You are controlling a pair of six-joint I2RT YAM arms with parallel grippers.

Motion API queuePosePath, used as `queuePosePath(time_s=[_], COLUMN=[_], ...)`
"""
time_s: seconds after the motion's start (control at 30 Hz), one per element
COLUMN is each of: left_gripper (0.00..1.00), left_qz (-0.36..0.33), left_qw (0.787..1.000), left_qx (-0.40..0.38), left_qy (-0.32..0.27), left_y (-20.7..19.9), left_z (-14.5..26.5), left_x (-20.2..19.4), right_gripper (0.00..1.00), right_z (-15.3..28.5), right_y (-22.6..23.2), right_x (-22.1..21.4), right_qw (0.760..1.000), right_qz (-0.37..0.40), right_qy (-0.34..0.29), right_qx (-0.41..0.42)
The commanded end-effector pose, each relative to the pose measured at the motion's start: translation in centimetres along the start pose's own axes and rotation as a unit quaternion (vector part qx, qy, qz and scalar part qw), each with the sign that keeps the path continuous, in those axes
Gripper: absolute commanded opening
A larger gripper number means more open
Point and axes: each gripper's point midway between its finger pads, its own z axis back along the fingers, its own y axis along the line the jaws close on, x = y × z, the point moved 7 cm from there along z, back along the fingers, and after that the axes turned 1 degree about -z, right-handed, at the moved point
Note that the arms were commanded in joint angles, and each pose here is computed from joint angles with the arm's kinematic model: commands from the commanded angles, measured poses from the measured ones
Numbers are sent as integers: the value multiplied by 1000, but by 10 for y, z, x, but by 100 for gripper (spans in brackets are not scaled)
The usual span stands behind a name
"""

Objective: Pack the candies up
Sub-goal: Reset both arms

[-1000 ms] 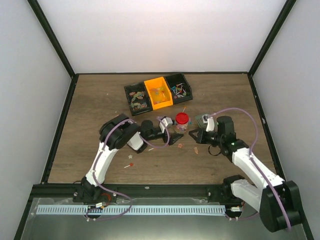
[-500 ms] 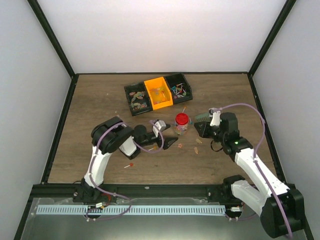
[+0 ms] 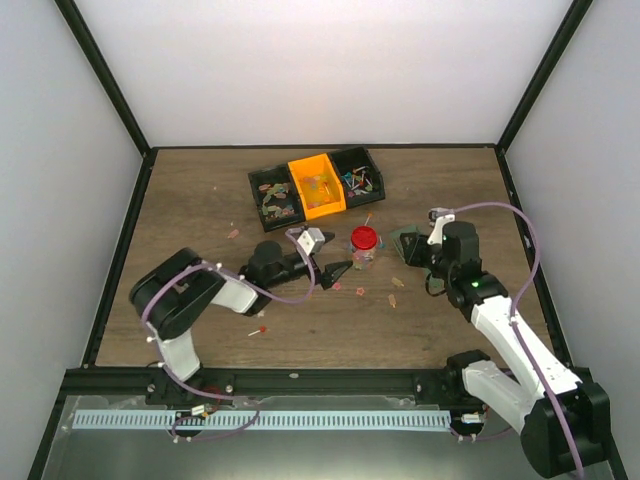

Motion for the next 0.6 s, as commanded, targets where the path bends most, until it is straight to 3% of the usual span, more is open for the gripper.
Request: queuePosePath(time_s=[0.0,0.17,0.3,0.57], left_gripper=[100,100,100,100], left_qz=[-17,-18,-14,53], left_qw=[998,985,965,914], left_qx=[51,170,253,399], left_qy=[14,35,62,45], left_y=[-2,6,16,87], left_z=[9,32,62,145], left_x=[28,71,83,81], right_gripper=[27,33,53,76], right_z=[8,18,11,-27], right_y=[-12,-27,-42,-75], right_x=[29,43,39,23], right_qw=[991,962,937,918], right_qz=[31,106,135,185], right_qy=[-103,-198,-265,-305], right_qx=[-77,-154,-185,-176])
